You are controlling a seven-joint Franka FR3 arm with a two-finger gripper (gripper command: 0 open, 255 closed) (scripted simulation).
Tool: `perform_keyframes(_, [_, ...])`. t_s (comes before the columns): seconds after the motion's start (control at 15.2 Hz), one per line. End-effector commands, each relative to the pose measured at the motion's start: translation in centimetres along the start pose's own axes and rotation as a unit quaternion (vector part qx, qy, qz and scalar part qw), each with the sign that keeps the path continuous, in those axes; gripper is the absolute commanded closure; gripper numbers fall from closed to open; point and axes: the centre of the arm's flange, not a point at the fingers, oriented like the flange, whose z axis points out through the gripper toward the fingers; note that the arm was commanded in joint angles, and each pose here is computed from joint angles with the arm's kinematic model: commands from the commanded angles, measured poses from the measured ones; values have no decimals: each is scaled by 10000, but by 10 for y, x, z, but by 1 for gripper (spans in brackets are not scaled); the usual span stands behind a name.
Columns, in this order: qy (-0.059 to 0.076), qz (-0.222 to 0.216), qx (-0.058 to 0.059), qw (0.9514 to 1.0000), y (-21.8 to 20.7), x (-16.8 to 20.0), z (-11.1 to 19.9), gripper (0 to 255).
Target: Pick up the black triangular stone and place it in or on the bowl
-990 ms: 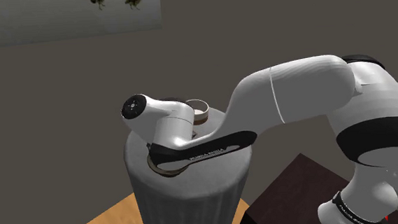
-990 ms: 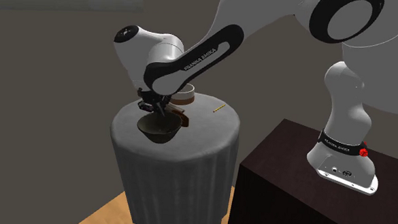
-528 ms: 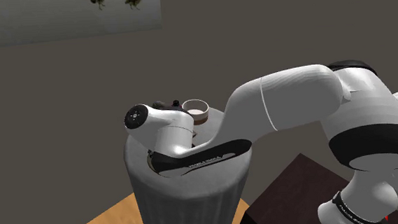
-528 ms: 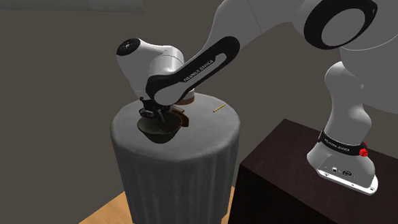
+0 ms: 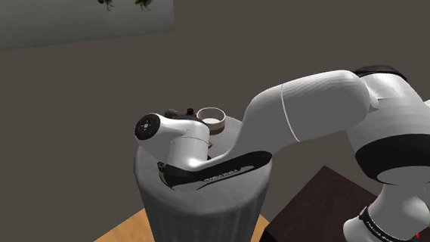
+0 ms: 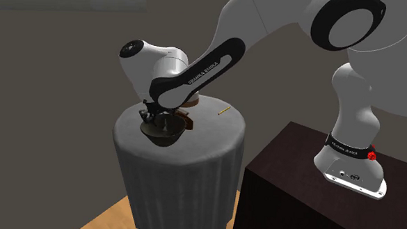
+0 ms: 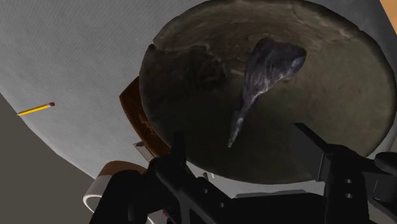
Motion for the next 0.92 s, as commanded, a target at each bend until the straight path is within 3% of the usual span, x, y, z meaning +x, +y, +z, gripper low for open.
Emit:
perform_keyframes(0.0, [0, 0, 0, 10000, 0, 0, 0, 0])
perform_keyframes(0.13, [0, 0, 0, 10000, 0, 0, 0, 0])
perform_keyframes(0.4, [0, 0, 0, 10000, 0, 0, -50, 0])
perform_keyframes(0.86, [0, 0, 0, 10000, 0, 0, -50, 0])
